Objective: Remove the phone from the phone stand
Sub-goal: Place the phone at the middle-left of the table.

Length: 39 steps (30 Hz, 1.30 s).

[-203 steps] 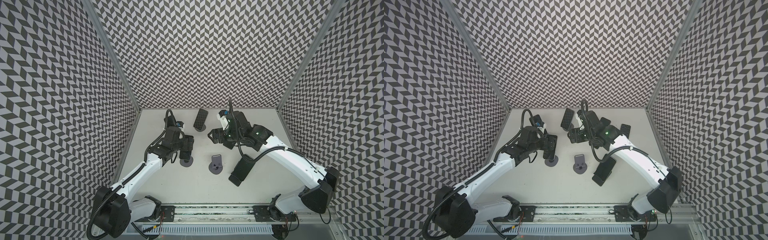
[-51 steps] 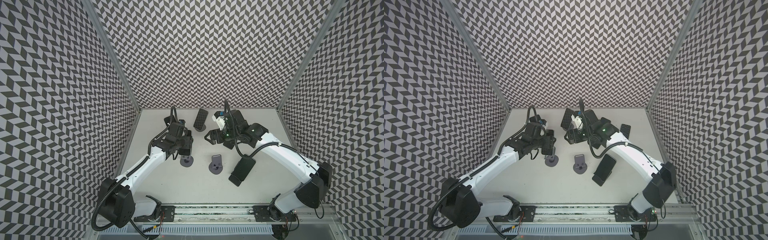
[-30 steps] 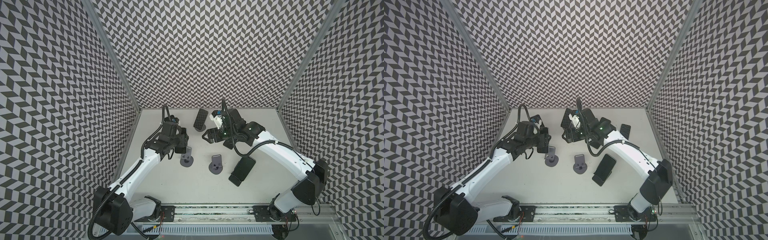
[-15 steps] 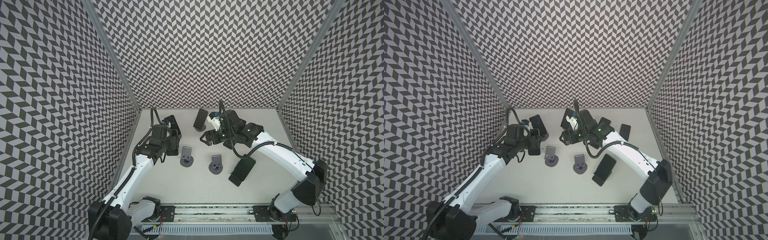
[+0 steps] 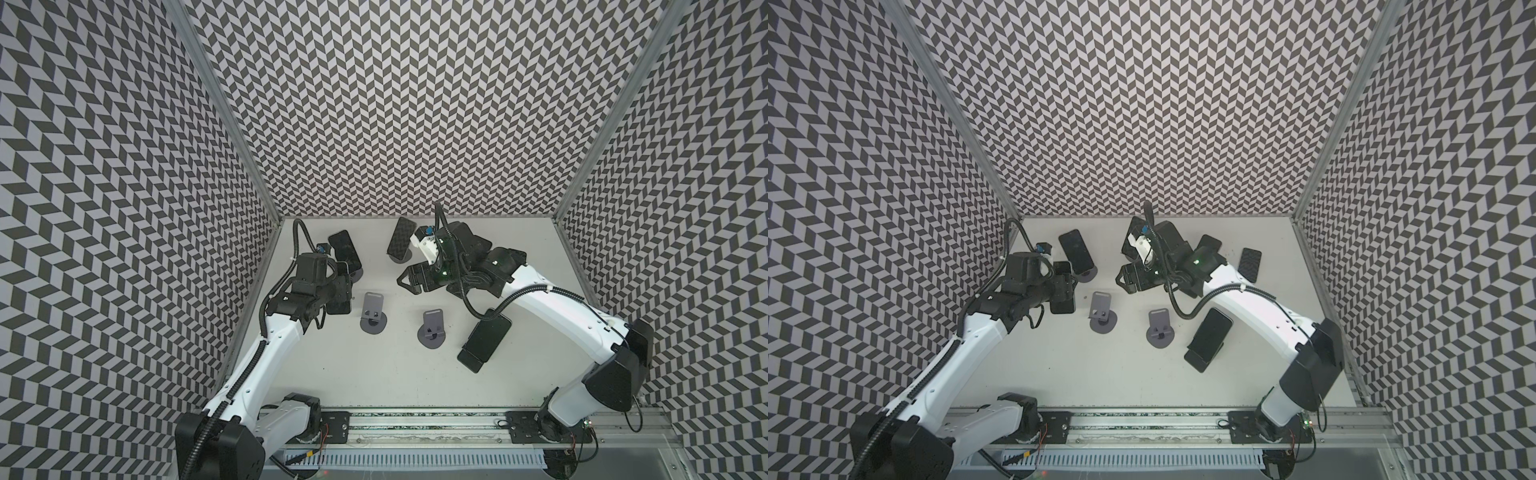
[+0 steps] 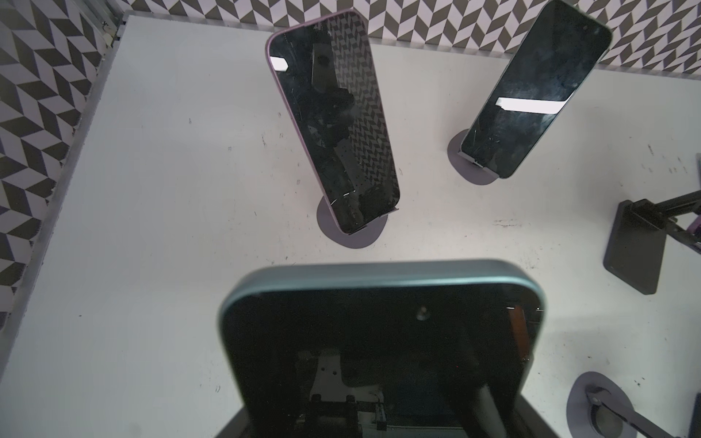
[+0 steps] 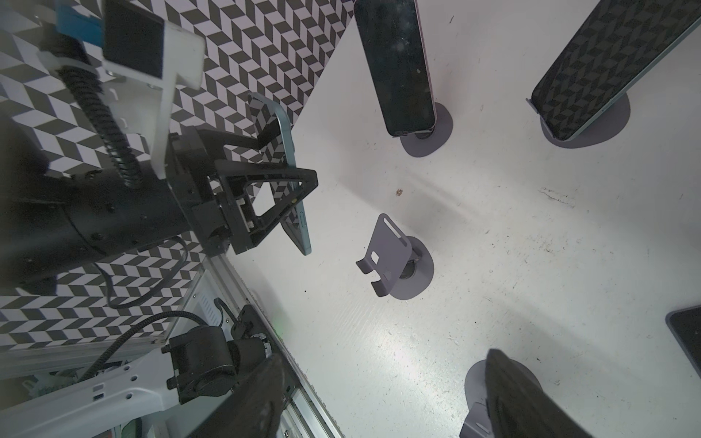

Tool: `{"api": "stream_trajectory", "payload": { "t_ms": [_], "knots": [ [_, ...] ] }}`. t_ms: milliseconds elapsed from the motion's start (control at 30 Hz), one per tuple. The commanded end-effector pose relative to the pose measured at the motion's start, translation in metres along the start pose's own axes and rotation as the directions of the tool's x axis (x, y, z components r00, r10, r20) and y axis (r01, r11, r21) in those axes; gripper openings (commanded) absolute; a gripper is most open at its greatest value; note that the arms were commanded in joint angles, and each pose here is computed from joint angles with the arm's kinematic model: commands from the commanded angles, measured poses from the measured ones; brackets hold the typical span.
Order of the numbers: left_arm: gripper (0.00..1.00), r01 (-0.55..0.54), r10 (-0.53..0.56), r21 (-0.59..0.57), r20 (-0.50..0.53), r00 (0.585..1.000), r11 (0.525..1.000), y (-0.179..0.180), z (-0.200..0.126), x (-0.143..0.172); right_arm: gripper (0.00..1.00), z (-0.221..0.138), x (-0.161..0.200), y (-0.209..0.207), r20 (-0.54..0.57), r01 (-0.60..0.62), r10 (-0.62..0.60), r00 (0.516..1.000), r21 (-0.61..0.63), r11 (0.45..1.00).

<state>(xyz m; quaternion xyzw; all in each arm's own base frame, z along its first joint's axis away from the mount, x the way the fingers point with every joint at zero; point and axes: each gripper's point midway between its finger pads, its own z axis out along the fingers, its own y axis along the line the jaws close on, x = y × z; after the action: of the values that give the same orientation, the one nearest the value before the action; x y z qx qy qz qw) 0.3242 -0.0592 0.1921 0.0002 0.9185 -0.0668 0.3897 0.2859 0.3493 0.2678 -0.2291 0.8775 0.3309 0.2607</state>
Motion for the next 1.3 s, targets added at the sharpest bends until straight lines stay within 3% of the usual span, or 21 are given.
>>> {"api": "stream_trajectory", "payload": {
  "t_ms": [0, 800, 1267],
  "knots": [
    [0.58, -0.022, 0.023, -0.009, 0.042, 0.999, 1.0, 0.007, 0.003, -0.007, 0.81, 0.002, -0.007, 0.012, 0.03, 0.019, -0.018, 0.999, -0.037, 0.999],
    [0.58, -0.008, 0.005, -0.034, -0.068, 0.998, 0.999, 0.048, 0.053, 0.026, 0.81, 0.027, -0.006, 0.056, 0.0, 0.106, -0.107, 0.994, -0.12, 0.987],
    [0.59, 0.023, -0.03, -0.048, -0.141, 0.99, 0.999, 0.058, 0.073, 0.044, 0.77, 0.047, 0.007, 0.087, 0.028, 0.294, -0.293, 0.956, -0.11, 0.95]
  ]
}}
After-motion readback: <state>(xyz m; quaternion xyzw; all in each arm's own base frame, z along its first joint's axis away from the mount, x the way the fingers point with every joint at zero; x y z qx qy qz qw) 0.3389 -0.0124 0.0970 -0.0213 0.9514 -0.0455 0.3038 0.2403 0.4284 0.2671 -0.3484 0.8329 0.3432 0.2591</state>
